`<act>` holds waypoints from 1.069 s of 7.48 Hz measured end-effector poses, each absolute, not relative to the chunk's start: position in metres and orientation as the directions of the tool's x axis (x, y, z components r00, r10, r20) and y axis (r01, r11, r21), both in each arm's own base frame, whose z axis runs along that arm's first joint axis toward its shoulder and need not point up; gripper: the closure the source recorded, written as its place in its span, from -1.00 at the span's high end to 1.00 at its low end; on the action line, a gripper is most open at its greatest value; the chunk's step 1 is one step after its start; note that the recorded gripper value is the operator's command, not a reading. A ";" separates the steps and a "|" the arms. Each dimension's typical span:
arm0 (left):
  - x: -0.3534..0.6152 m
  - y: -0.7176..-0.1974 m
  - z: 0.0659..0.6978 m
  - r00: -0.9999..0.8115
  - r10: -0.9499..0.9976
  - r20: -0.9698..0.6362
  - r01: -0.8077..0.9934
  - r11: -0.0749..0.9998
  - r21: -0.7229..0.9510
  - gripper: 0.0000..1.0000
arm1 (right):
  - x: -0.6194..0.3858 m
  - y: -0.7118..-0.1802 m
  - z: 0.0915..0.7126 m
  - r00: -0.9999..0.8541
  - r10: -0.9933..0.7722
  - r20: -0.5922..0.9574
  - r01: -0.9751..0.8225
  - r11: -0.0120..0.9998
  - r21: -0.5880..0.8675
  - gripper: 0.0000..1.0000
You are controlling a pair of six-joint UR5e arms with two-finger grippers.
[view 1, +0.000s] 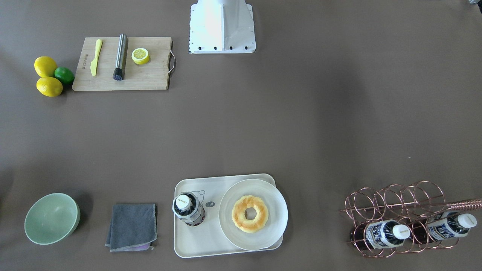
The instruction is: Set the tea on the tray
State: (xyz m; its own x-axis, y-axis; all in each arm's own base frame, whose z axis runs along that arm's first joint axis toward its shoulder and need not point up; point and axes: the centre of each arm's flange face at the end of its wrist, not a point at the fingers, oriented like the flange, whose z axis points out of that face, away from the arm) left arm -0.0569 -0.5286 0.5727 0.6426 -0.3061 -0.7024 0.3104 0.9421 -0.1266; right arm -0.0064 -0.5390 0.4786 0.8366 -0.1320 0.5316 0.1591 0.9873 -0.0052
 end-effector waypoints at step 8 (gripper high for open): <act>-0.059 -0.526 0.563 0.691 -0.195 -0.696 0.181 0.979 -0.095 0.96 | 0.077 -0.523 0.649 0.747 -0.047 0.664 0.057 0.998 0.007 1.00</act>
